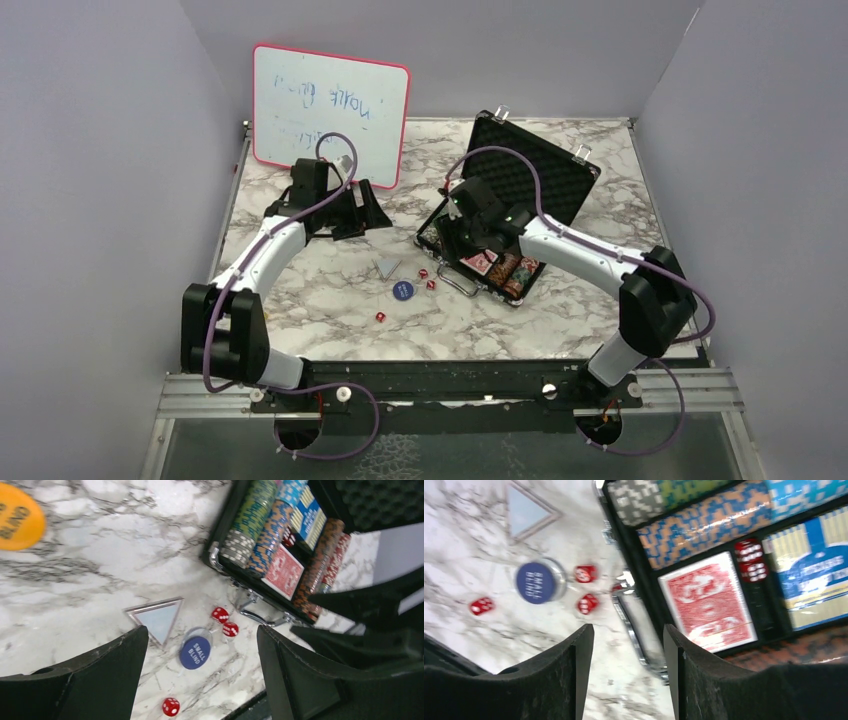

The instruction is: Pack up texas hold em set

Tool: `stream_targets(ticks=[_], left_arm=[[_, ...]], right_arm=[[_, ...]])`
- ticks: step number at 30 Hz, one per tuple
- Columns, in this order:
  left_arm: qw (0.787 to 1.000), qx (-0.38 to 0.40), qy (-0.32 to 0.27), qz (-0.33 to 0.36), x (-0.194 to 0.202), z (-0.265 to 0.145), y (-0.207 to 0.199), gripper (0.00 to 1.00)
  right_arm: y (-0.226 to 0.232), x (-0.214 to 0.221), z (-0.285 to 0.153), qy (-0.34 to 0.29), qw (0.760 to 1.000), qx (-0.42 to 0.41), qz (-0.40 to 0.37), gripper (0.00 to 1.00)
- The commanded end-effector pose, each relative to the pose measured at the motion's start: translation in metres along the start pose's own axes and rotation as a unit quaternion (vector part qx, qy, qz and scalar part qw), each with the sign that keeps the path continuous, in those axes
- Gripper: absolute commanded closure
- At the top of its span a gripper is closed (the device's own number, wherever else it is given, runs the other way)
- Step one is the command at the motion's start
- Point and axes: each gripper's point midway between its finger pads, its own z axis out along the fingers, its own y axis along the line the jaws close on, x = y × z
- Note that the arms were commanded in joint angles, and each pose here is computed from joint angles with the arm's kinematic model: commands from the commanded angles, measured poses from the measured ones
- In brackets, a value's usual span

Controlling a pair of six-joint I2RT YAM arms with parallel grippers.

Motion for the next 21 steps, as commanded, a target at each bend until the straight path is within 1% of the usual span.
stream_targets(ticks=[1,6,8,9,12,17,20,21], left_arm=[[0.994,-0.09,-0.061,0.014,-0.026,-0.02,0.019,0.18],[0.986,-0.151,-0.076,-0.008,-0.028,-0.028,0.042,0.18],[0.979,-0.182,-0.083,-0.025,-0.028,-0.033,0.055,0.17],[0.977,-0.195,-0.085,-0.03,-0.027,-0.035,0.061,0.16],[0.969,-0.225,-0.085,-0.052,-0.021,-0.042,0.078,0.15],[0.967,-0.23,-0.071,-0.087,-0.003,-0.045,0.089,0.13],[0.967,-0.229,-0.06,-0.091,0.004,-0.042,0.093,0.13],[0.967,-0.23,-0.057,-0.09,0.005,-0.042,0.094,0.13]], right_arm=[[0.033,-0.012,0.0,-0.025,0.996,0.026,0.086,0.44],[0.068,0.009,0.014,0.0,0.991,0.088,0.099,0.42],[0.089,0.016,0.02,0.005,0.991,0.094,0.091,0.41],[0.101,0.018,0.023,0.005,0.994,0.083,0.076,0.41],[0.144,0.024,0.034,0.005,1.0,0.008,0.009,0.41],[0.193,0.042,0.047,0.008,0.993,-0.085,-0.08,0.46],[0.193,0.055,0.062,0.038,0.993,-0.075,-0.083,0.53],[0.191,0.056,0.065,0.043,0.993,-0.065,-0.085,0.54]])
